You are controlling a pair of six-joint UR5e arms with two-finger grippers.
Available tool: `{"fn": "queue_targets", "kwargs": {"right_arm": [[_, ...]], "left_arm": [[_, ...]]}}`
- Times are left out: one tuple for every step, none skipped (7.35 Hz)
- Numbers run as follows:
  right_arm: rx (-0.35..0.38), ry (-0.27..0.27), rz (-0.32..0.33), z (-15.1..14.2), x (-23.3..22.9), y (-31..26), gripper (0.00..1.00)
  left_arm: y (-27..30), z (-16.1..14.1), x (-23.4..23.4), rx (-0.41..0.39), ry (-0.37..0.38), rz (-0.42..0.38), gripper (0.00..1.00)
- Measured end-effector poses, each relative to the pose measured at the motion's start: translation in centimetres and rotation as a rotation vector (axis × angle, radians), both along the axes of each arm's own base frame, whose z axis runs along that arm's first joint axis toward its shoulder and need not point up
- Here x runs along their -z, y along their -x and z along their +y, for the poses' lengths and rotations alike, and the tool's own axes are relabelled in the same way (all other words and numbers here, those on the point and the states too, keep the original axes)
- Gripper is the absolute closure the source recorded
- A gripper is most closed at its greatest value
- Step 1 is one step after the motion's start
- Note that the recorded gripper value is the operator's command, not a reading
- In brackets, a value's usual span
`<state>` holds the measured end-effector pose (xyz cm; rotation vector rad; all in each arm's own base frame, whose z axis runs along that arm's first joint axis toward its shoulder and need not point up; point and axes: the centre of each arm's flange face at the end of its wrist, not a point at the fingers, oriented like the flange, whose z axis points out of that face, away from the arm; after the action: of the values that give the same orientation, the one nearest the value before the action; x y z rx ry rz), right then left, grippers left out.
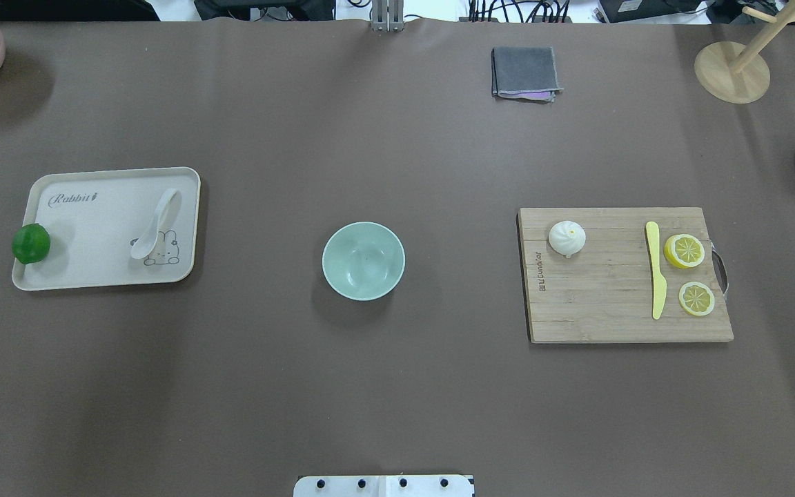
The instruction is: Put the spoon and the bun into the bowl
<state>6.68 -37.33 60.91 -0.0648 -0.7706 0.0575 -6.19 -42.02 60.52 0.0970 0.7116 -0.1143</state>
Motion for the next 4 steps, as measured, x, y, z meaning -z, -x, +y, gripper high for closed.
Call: {"fn": "queue_targets", "kwargs": {"right_arm": [[0.0, -0.001, 0.0, -0.02, 0.05, 0.01, 0.0], [0.0, -0.004, 0.0, -0.05, 0.13, 0.0, 0.0], [0.001, -0.006, 0.0, -0.08, 0.24, 0.0, 0.0], [0.001, -0.008, 0.0, -0.09, 0.36, 0.0, 0.0]], "left_arm": [[0.02, 0.0, -0.02, 0.0, -0.001, -0.001, 0.02], [0.05, 0.06, -0.14, -0.001, 0.001, -0.003, 0.02], [0.07, 0.13, -0.33, -0.001, 0.004, -0.005, 0.02], [0.07, 0.25, -0.53, -0.001, 0.008, -0.007, 0.02]]}}
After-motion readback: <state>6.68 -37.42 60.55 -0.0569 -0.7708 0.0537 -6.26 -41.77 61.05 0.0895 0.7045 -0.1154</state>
